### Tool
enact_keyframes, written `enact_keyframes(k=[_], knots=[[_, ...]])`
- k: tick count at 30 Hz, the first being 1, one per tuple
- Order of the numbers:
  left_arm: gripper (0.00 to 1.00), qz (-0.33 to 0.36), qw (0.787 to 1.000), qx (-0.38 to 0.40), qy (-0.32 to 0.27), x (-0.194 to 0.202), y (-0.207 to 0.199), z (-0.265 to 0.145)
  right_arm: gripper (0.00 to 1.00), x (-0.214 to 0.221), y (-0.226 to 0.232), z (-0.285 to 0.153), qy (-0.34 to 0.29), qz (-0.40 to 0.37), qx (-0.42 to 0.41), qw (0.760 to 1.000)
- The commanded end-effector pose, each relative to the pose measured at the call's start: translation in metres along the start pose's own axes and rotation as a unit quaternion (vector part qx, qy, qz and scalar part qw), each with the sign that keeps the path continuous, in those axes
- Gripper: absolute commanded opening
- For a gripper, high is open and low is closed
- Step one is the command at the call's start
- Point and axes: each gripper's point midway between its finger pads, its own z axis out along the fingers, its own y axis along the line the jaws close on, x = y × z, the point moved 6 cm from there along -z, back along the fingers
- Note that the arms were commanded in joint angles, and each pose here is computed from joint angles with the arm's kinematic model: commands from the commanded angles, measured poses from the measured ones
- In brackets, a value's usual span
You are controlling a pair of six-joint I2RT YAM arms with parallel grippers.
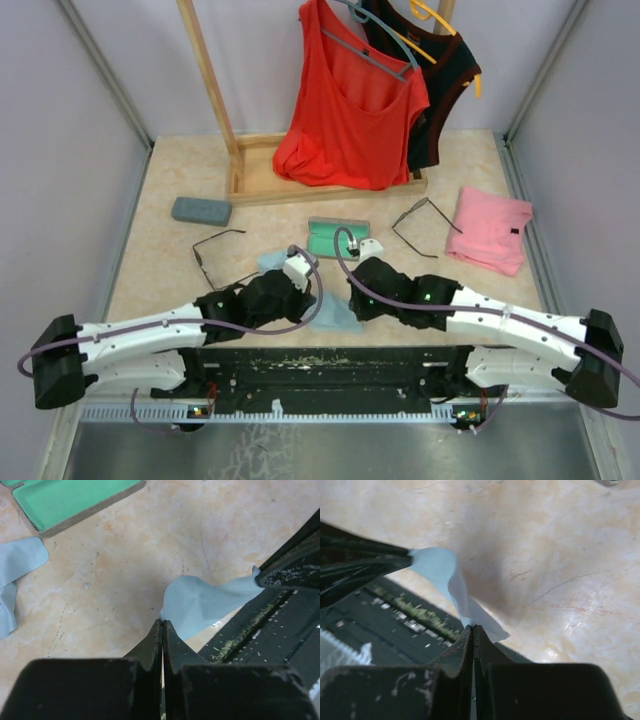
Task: Organize the sunglasses
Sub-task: Fold the glasses cleaning cloth at the center of the board.
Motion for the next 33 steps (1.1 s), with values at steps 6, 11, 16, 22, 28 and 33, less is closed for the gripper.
enact_keyframes(k=[6, 11, 16, 22, 28, 33], knots=[[0.0, 0.017, 0.998, -0.043, -0.04, 0.0, 0.033, 0.052, 0.0, -0.022, -0.051, 0.06, -0.062, 0.028, 0.054, 0.996], [0.0, 0.038, 0.997, -0.041, -0.055, -0.005, 0.043, 0.074, 0.0, -0.03, -0.069, 0.081, -0.072, 0.02, 0.066, 0.995], [0.0, 0.051, 0.996, -0.046, -0.049, -0.001, 0.05, 0.087, 0.0, -0.03, -0.081, 0.094, -0.075, 0.016, 0.083, 0.994], [0.0, 0.052, 0.997, -0.035, -0.039, 0.008, 0.05, 0.086, 0.0, -0.02, -0.08, 0.094, -0.059, 0.017, 0.069, 0.996], [0.0, 0.042, 0.998, -0.03, -0.026, 0.023, 0.052, 0.081, 0.0, -0.005, -0.084, 0.087, -0.039, 0.026, 0.069, 0.996], [0.0, 0.034, 0.999, -0.025, -0.012, 0.034, 0.052, 0.08, 0.0, 0.005, -0.084, 0.087, -0.027, 0.033, 0.059, 0.997]])
